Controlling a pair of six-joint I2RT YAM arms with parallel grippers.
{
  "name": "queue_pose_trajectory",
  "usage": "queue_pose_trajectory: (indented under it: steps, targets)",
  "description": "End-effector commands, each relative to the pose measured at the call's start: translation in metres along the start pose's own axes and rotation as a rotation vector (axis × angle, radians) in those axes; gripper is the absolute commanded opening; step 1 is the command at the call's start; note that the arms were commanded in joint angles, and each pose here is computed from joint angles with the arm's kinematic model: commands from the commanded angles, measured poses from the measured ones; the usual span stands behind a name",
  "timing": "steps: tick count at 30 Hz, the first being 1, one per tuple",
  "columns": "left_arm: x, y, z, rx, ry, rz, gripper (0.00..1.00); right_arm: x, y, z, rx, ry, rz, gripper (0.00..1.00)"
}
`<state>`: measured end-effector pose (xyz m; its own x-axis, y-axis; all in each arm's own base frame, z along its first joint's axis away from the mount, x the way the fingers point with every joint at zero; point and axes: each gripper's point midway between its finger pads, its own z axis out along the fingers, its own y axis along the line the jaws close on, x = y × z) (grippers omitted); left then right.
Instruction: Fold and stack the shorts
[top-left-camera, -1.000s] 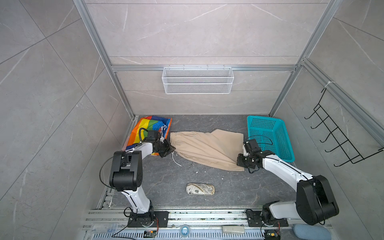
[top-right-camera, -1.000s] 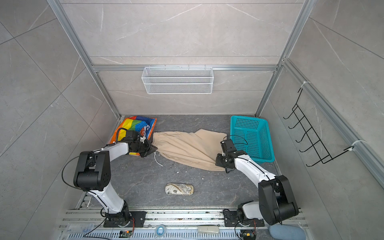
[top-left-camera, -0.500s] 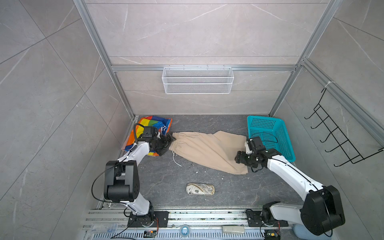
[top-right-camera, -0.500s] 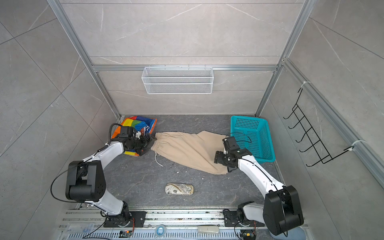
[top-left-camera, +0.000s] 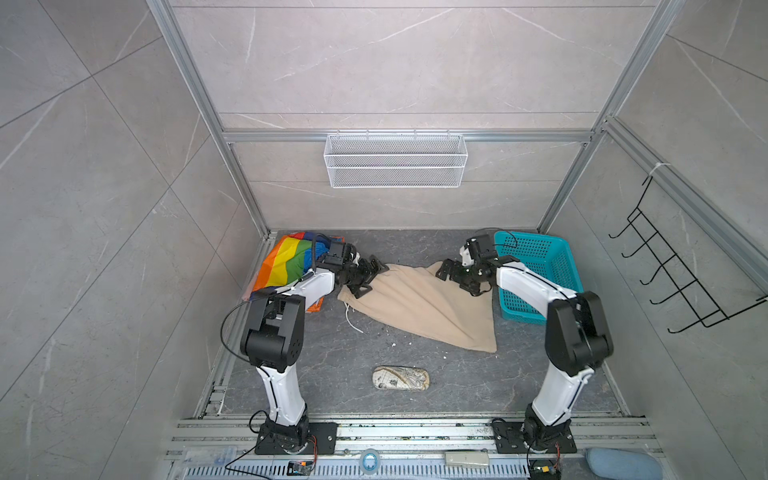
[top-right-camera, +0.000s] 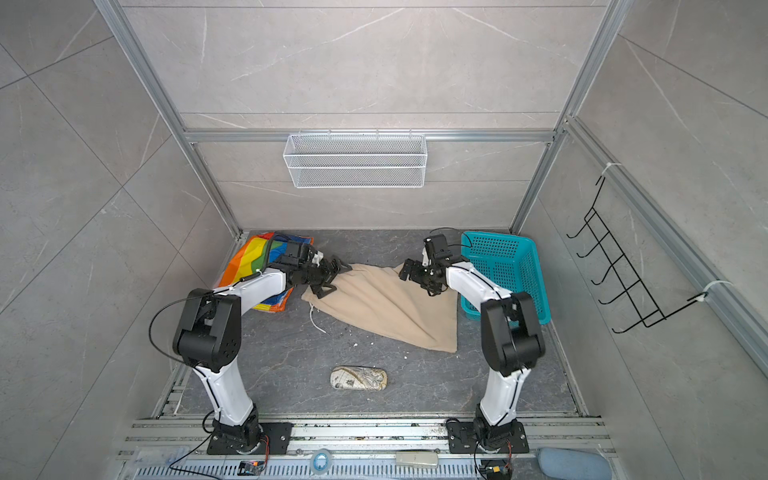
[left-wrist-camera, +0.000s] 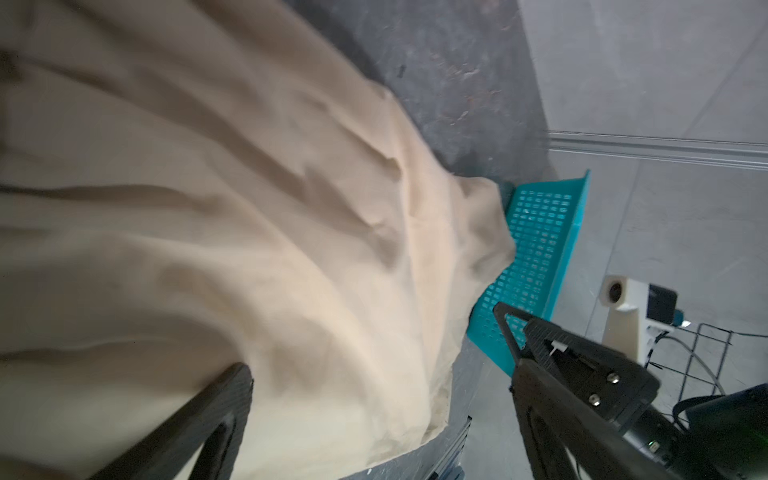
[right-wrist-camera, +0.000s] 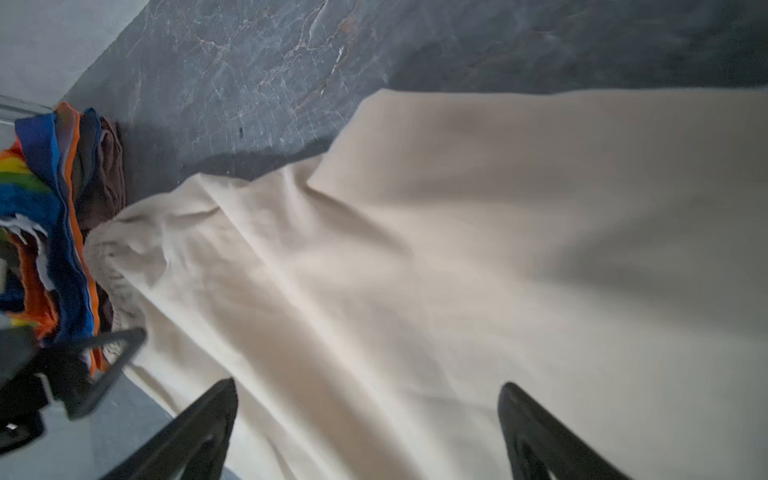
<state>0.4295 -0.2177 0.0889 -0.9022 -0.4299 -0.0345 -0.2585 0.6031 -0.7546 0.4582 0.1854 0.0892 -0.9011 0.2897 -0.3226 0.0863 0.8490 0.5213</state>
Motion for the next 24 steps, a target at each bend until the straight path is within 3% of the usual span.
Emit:
queue_pose_trajectory:
  steps: [1,7,17,21,24]
  targets:
    - [-0.009,0.001,-0.002,0.019,-0.025,0.001,0.99,-0.024,0.038,0.022,-0.173,-0.005,0.041,0.99]
    - [0.001,0.034,0.003,-0.031,-0.003,-0.033,0.99,-0.044,0.007,0.065,-0.101,0.013,0.062,0.99]
    - [0.033,0.078,-0.009,-0.08,0.004,-0.096,0.99,-0.082,-0.067,0.086,0.045,-0.001,0.068,0.99]
    - [0.038,0.075,-0.016,-0.058,-0.006,-0.113,0.99,-0.094,-0.07,0.085,0.062,-0.002,0.046,0.99]
    - [0.032,0.049,-0.026,-0.008,-0.022,-0.089,0.99,-0.106,-0.052,0.07,0.033,-0.026,0.021,0.99]
